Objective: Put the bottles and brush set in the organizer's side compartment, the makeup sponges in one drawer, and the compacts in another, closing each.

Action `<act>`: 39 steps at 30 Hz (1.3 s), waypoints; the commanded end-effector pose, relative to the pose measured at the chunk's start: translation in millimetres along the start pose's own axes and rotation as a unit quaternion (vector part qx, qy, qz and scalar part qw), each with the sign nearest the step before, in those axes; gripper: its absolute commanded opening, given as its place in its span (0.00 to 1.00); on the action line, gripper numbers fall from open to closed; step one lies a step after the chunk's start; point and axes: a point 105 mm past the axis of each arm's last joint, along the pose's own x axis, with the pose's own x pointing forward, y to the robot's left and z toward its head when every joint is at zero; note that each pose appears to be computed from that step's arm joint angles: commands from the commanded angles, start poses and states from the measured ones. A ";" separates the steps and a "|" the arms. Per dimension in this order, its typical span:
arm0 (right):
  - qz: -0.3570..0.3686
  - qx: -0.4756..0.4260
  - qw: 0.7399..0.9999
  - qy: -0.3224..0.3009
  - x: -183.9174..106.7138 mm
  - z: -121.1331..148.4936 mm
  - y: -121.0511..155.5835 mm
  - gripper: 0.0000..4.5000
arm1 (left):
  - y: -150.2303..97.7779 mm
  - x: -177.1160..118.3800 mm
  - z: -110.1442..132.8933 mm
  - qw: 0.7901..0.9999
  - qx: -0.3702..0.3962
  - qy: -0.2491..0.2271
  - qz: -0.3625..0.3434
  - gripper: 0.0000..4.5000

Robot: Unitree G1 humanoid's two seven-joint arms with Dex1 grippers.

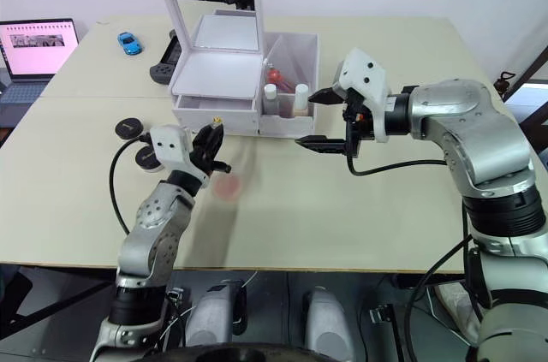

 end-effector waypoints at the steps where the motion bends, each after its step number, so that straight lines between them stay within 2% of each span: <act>1: 0.000 -0.023 1.000 -0.011 -2.6 11.5 -1.3 1.00 | -6.3 -10.4 27.5 0.999 0.007 -0.035 -0.015 0.07; 7: 0.012 -0.021 1.000 -0.010 0.9 10.9 -0.4 1.00 | -4.2 -25.7 34.0 0.999 0.019 -0.025 -0.011 0.07; 14: 0.012 -0.018 1.000 -0.011 1.4 10.4 0.6 1.00 | 3.0 -46.4 30.3 1.000 -0.002 -0.004 0.013 0.07; 22: 0.011 -0.021 1.000 -0.015 4.3 12.4 0.1 1.00 | -5.7 -42.4 26.2 1.000 -0.018 0.000 -0.004 0.07; 24: 0.009 -0.022 1.000 -0.016 4.4 13.5 -0.9 1.00 | -4.3 -44.2 26.7 1.000 -0.026 -0.004 0.000 0.29; 25: 0.009 -0.022 1.000 -0.017 4.4 13.8 -1.4 1.00 | -2.9 -45.7 26.0 0.999 -0.033 -0.003 0.001 0.36; 27: 0.009 -0.023 1.000 -0.017 4.1 14.3 -1.7 1.00 | -2.9 -50.6 24.3 0.999 -0.036 0.005 -0.014 0.57; 30: 0.011 -0.023 0.999 -0.021 4.1 15.8 -2.2 1.00 | -2.0 -58.8 25.4 0.999 -0.040 0.010 -0.034 0.93; 31: 0.012 -0.022 0.999 -0.024 3.7 17.0 -2.5 1.00 | 0.2 -63.2 26.7 0.998 -0.039 0.010 -0.039 0.99; 34: 0.016 -0.020 0.999 -0.029 2.5 19.0 -3.1 1.00 | 4.6 -73.6 28.8 0.998 -0.041 0.013 -0.053 0.99; 37: 0.025 -0.005 0.999 -0.043 -8.9 20.5 -7.0 1.00 | 16.0 -103.5 34.1 0.994 -0.016 0.027 -0.103 0.99; 39: 0.027 0.017 0.997 -0.065 -16.5 19.6 -11.2 1.00 | 36.1 -114.3 43.0 0.994 0.011 0.022 -0.102 0.99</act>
